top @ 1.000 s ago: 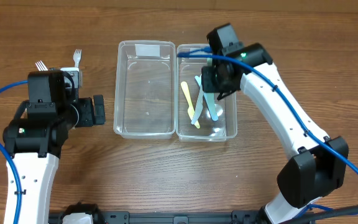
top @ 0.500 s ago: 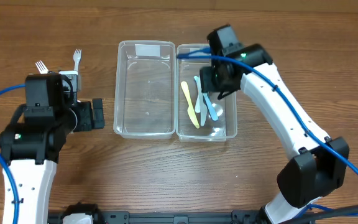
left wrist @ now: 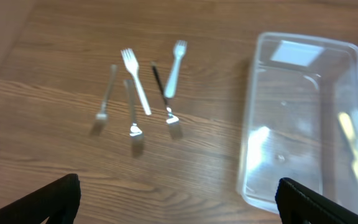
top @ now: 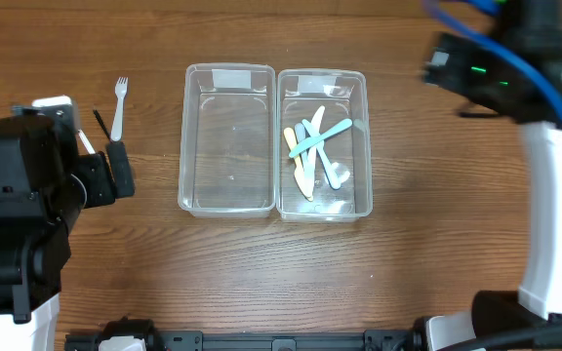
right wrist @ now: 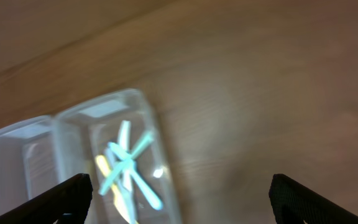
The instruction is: Pack container
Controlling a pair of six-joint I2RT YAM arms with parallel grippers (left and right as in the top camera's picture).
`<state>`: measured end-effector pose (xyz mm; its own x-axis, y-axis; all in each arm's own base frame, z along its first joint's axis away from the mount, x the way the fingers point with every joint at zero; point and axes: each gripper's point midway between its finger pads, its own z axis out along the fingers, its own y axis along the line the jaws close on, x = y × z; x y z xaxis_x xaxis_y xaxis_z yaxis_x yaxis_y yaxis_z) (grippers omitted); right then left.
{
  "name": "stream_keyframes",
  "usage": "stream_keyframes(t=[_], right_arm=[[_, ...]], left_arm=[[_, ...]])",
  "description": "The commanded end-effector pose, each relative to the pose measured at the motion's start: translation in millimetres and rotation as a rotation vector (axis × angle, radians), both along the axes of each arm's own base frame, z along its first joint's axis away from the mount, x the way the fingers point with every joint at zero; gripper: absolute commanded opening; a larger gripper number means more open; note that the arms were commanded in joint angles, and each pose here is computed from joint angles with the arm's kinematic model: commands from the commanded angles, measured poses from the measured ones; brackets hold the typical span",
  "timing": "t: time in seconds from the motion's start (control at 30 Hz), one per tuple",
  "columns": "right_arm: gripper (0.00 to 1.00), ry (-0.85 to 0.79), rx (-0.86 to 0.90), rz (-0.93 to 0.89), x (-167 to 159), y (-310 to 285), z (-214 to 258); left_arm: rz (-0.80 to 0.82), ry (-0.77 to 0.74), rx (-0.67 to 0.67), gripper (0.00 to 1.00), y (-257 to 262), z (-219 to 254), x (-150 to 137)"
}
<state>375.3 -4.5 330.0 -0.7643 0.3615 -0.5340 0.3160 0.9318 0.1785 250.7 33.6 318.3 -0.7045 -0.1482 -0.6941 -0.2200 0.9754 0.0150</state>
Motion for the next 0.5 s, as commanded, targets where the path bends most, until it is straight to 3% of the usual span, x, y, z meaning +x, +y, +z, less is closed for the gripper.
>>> stream_keyframes(t=[0.0,0.23,0.47], right_arm=[[0.93,0.049,0.051,-0.060,-10.4,-22.6,-9.6],[0.93,0.137,0.075,-0.058,-13.0,-27.0,-45.3],[0.93,0.204,0.095,-0.047,-15.8,-23.4,-75.1]], left_arm=[[0.128,0.005,0.035,1.00,23.3,0.3,9.6],[0.313,0.136,-0.005,1.00,72.2,-36.7,25.7],[0.339,0.233,-0.137,1.00,105.3,-83.2,53.8]])
